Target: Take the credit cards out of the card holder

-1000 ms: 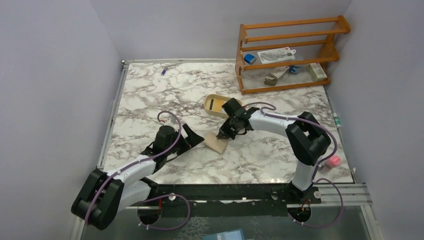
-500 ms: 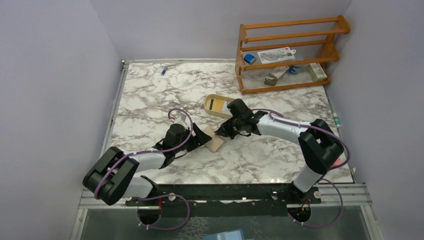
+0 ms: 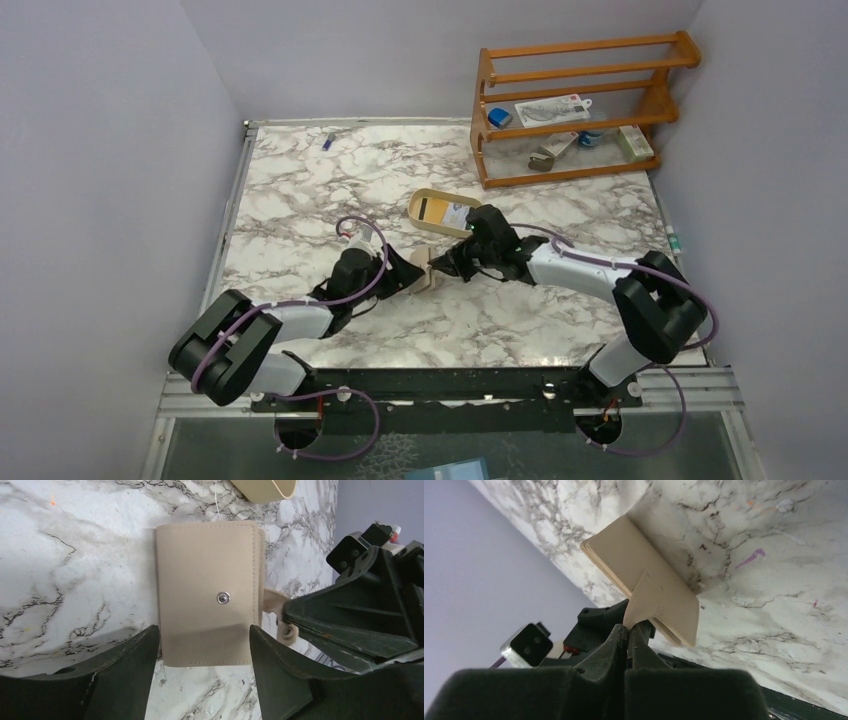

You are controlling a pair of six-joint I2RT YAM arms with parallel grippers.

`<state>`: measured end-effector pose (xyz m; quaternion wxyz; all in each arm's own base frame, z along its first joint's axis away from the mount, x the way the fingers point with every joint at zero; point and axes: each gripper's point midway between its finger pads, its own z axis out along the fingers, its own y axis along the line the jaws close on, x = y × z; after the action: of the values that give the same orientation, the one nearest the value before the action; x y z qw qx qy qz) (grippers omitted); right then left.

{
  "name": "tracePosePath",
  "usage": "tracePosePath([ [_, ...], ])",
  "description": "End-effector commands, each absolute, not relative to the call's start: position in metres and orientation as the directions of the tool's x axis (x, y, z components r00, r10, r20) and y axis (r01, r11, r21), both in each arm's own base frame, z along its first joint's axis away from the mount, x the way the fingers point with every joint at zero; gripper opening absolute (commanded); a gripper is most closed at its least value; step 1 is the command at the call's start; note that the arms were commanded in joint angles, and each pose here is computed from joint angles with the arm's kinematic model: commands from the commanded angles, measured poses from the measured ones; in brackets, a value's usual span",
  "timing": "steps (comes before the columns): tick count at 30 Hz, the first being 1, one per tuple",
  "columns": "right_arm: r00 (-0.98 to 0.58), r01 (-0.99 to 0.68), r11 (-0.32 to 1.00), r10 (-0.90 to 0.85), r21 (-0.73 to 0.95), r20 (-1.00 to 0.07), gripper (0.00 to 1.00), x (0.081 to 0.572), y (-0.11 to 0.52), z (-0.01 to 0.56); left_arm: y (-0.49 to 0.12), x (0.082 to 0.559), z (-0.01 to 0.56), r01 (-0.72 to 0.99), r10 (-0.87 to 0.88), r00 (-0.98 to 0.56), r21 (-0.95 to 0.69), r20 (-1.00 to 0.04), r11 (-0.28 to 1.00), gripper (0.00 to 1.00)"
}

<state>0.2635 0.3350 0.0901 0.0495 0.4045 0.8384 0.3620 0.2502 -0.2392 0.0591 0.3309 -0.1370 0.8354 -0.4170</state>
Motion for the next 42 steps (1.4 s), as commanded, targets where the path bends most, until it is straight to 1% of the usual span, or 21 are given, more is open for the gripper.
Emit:
tracePosePath([
  [1, -0.701, 0.542, 0.28, 0.671, 0.793, 0.241, 0.01, 0.265, 0.344, 0.137, -0.241, 0.256, 0.07, 0.089, -0.512, -0.717, -0.79, -0.473, 0.606, 0.68],
  [3, -0.717, 0.491, 0.265, 0.664, 0.83, 0.212, 0.01, 0.266, 0.343, 0.153, -0.24, 0.254, 0.073, 0.095, -0.506, -0.717, -0.785, -0.48, 0.612, 0.69],
  [7, -0.734, 0.418, 0.331, 0.672, 0.846, 0.1, 0.01, 0.272, 0.336, 0.179, -0.236, 0.255, 0.078, 0.104, -0.468, -0.717, -0.743, -0.517, 0.661, 0.75],
  [9, -0.745, 0.393, 0.357, 0.664, 0.847, 0.065, 0.01, 0.274, 0.335, 0.187, -0.232, 0.257, 0.081, 0.112, -0.455, -0.707, -0.722, -0.541, 0.683, 0.77],
  [11, -0.759, 0.384, 0.369, 0.649, 0.847, 0.062, 0.01, 0.274, 0.335, 0.186, -0.231, 0.258, 0.08, 0.12, -0.443, -0.703, -0.707, -0.556, 0.697, 0.79],
  [15, -0.794, 0.383, 0.382, 0.601, 0.841, 0.089, 0.01, 0.267, 0.338, 0.168, -0.234, 0.259, 0.065, 0.102, -0.416, -0.731, -0.691, -0.54, 0.716, 0.79],
  [18, -0.823, 0.364, 0.356, 0.556, 0.861, 0.119, 0.01, 0.258, 0.34, 0.159, -0.231, 0.259, 0.053, 0.077, -0.409, -0.74, -0.672, -0.534, 0.737, 0.79],
  [22, -0.855, 0.304, 0.327, 0.507, 0.895, 0.105, 0.01, 0.253, 0.345, 0.166, -0.221, 0.259, 0.045, 0.026, -0.423, -0.736, -0.647, -0.529, 0.762, 0.79],
  [25, -0.849, 0.298, 0.339, 0.522, 0.892, 0.085, 0.01, 0.251, 0.338, 0.16, -0.218, 0.258, 0.045, 0.029, -0.404, -0.738, -0.623, -0.541, 0.782, 0.79],
  [29, -0.833, 0.294, 0.303, 0.547, 0.906, 0.087, 0.01, 0.244, 0.318, 0.153, -0.209, 0.264, 0.052, 0.036, -0.367, -0.721, -0.561, -0.588, 0.827, 0.79],
  [31, -0.828, 0.292, 0.344, 0.559, 0.892, 0.055, 0.01, 0.242, 0.304, 0.141, -0.208, 0.267, 0.058, 0.047, -0.357, -0.71, -0.547, -0.607, 0.836, 0.79],
  [34, -0.819, 0.285, 0.486, 0.571, 0.827, -0.053, 0.02, 0.24, 0.278, 0.119, -0.211, 0.27, 0.056, 0.057, -0.344, -0.715, -0.541, -0.609, 0.839, 0.79],
  [36, -0.82, 0.257, 0.584, 0.554, 0.77, -0.146, 0.09, 0.241, 0.263, 0.11, -0.215, 0.271, 0.051, 0.06, -0.333, -0.73, -0.542, -0.597, 0.838, 0.79],
  [37, -0.821, 0.231, 0.63, 0.535, 0.742, -0.199, 0.16, 0.242, 0.257, 0.109, -0.217, 0.271, 0.048, 0.06, -0.33, -0.737, -0.544, -0.59, 0.837, 0.79],
  [38, -0.819, 0.2, 0.668, 0.516, 0.716, -0.252, 0.3, 0.245, 0.251, 0.111, -0.219, 0.271, 0.046, 0.059, -0.329, -0.742, -0.546, -0.584, 0.836, 0.79],
  [39, -0.818, 0.181, 0.707, 0.494, 0.684, -0.295, 0.47, 0.247, 0.245, 0.11, -0.22, 0.272, 0.044, 0.06, -0.328, -0.745, -0.548, -0.581, 0.834, 0.79],
  [40, -0.814, 0.158, 0.739, 0.473, 0.655, -0.338, 0.66, 0.251, 0.24, 0.112, -0.221, 0.272, 0.042, 0.061, -0.327, -0.747, -0.549, -0.579, 0.833, 0.79],
  [41, -0.814, 0.127, 0.771, 0.44, 0.624, -0.379, 0.77, 0.254, 0.237, 0.113, -0.222, 0.272, 0.042, 0.064, -0.324, -0.749, -0.549, -0.579, 0.833, 0.8],
  [42, -0.815, 0.103, 0.797, 0.411, 0.595, -0.409, 0.86, 0.257, 0.235, 0.114, -0.223, 0.273, 0.042, 0.069, -0.319, -0.748, -0.547, -0.581, 0.834, 0.79],
])
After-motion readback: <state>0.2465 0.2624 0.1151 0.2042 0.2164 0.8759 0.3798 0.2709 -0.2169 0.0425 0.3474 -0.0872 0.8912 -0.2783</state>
